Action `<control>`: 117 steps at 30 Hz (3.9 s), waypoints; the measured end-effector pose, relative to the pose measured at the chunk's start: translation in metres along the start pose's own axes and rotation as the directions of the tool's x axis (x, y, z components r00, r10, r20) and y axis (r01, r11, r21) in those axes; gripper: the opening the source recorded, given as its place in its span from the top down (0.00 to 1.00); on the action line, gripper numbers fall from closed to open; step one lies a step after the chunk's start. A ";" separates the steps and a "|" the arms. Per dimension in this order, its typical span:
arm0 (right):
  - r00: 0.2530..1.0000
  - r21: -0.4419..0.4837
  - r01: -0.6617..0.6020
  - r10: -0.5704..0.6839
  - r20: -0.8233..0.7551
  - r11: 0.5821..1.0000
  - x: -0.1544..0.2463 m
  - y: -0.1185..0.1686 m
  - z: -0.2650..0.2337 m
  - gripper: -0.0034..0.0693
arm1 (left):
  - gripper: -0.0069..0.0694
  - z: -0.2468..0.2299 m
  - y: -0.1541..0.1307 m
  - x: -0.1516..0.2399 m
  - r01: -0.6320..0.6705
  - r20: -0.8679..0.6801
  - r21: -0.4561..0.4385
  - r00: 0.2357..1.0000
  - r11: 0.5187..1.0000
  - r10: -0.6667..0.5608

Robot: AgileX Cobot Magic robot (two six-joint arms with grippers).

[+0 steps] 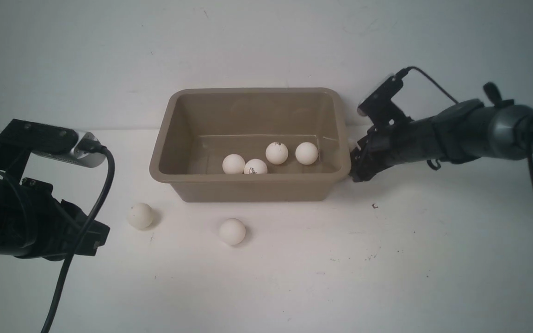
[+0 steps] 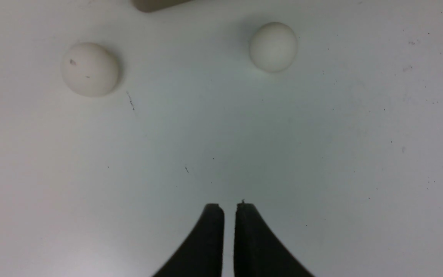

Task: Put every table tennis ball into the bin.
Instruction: Use the right arm to clamp the table tennis ball closest to it, then use the right arm to put the table tennis ball into the box

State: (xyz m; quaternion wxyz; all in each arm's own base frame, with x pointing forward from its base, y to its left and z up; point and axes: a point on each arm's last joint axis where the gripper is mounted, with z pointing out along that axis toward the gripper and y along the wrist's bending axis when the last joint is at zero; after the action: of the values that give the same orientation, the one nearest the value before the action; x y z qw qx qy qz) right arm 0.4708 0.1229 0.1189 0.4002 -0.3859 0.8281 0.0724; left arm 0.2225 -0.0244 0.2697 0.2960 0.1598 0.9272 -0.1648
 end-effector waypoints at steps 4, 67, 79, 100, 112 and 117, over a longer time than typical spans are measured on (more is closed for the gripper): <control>1.000 0.023 -0.006 0.006 -0.005 1.000 0.002 -0.001 0.004 0.50 | 0.87 0.000 0.000 0.000 -0.002 -0.002 0.002 1.000 1.000 0.002; 0.984 0.093 0.089 -0.102 0.145 0.992 -0.018 -0.026 0.049 0.42 | 0.87 0.000 -0.002 0.002 -0.002 -0.018 0.017 1.000 1.000 0.002; 0.980 0.143 0.093 -0.116 0.162 0.985 -0.022 -0.034 0.060 0.47 | 0.87 0.000 -0.002 0.002 -0.002 -0.018 0.017 1.000 1.000 0.002; 0.986 0.166 0.076 -0.098 0.133 0.983 -0.039 -0.049 0.022 0.47 | 0.87 0.000 -0.002 0.002 -0.002 -0.018 0.017 1.000 1.000 0.002; 0.994 0.028 0.049 -0.052 0.096 0.998 -0.052 -0.064 -0.052 0.47 | 0.87 0.000 -0.002 0.002 -0.002 -0.018 0.017 1.000 1.000 0.002; 0.981 -0.064 0.088 -0.076 0.176 0.994 -0.098 -0.024 -0.071 0.47 | 0.87 0.000 -0.001 0.002 -0.002 -0.017 0.016 1.000 1.000 0.002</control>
State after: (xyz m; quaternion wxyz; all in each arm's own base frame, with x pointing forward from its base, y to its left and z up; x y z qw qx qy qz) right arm 0.4821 0.1326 0.2408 0.4595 -0.4259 0.7703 0.1186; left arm 0.2207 -0.0254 0.2691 0.2871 0.1644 0.9282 -0.1705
